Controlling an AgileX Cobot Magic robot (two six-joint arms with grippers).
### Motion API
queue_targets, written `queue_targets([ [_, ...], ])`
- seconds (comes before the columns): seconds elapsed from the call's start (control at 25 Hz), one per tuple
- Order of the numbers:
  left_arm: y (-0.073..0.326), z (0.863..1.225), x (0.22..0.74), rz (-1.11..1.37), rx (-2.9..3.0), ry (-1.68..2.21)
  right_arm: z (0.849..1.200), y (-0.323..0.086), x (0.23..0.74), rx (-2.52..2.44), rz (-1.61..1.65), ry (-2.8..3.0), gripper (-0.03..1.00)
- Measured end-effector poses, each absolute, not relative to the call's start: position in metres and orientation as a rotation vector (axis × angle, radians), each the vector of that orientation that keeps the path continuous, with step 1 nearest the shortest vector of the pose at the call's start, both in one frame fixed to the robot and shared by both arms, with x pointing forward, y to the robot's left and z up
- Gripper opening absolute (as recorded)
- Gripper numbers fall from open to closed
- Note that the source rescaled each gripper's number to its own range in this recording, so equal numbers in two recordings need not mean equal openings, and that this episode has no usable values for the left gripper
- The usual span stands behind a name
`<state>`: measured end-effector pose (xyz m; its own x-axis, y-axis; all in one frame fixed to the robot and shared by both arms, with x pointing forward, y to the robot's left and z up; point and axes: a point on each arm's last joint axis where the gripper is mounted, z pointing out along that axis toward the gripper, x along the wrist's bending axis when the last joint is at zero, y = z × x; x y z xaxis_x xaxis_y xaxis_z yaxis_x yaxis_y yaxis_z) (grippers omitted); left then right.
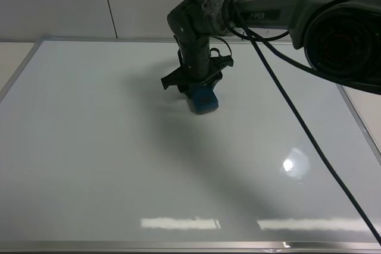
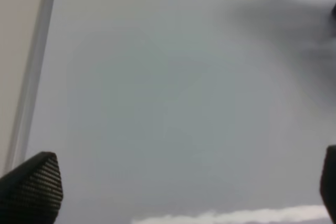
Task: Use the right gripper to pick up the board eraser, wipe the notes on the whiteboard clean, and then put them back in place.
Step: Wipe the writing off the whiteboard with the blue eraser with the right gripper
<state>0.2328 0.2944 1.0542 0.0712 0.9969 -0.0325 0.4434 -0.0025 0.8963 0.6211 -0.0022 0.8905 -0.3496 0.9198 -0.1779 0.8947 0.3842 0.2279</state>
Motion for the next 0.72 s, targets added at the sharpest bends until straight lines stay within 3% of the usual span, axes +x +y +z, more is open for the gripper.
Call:
queue_targets([
  [0.72, 0.294, 1.054, 0.233, 0.886, 1.560, 1.483, 0.887, 0.093, 0.521, 1.164, 0.170, 2.639, 0.02],
])
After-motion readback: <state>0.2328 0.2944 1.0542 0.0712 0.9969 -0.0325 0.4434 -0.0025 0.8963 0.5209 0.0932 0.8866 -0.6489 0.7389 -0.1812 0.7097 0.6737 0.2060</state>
